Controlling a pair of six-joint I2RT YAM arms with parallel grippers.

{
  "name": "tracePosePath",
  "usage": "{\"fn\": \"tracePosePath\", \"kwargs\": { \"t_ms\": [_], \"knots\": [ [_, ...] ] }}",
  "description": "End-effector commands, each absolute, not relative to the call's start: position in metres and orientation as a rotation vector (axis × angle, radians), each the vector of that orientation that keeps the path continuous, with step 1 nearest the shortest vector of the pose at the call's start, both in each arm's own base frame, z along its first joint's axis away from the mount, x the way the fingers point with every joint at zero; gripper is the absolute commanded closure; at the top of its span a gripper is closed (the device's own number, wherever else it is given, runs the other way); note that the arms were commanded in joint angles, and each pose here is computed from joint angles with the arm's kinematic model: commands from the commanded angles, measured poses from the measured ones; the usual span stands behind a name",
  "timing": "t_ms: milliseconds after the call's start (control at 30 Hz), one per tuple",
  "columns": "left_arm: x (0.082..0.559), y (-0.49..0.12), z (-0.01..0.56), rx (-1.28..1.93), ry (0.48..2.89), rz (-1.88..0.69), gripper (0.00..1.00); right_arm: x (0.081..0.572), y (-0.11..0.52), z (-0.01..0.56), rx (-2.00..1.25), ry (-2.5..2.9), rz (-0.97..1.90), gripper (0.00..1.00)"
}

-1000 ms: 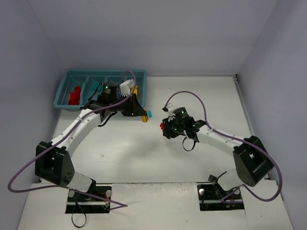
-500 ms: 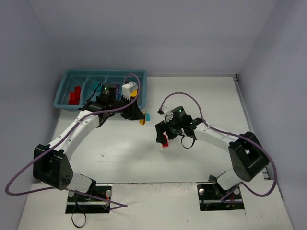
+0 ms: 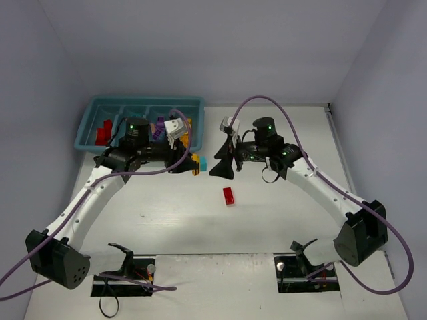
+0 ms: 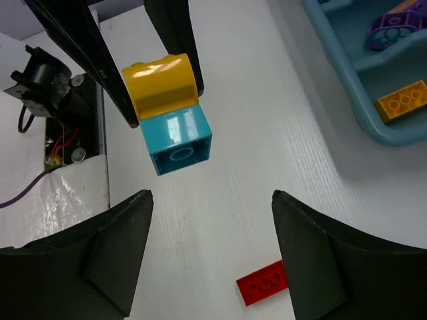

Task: Sort the legos into containers by color

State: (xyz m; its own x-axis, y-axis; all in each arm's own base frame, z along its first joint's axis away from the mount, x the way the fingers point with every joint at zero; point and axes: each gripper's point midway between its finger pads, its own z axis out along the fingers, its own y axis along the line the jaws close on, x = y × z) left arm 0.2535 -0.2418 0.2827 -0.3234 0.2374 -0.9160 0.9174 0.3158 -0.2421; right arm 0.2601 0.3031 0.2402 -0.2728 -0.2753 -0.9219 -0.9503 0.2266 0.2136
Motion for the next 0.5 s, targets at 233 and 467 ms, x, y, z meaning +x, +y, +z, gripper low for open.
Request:
{"fn": "tracePosePath", "kwargs": {
  "t_ms": [233,467],
  "knots": [
    [0.237,-0.254,0.302,1.152,1.619,-1.098,1.00,0.236,0.329,0.280,-1.308,1.513,1.236,0.36],
    [0.233,-0.256,0.304,1.160,1.608,-1.114,1.00,0.231,0.330,0.286,-1.314,1.497,1.256,0.50]
  ]
}}
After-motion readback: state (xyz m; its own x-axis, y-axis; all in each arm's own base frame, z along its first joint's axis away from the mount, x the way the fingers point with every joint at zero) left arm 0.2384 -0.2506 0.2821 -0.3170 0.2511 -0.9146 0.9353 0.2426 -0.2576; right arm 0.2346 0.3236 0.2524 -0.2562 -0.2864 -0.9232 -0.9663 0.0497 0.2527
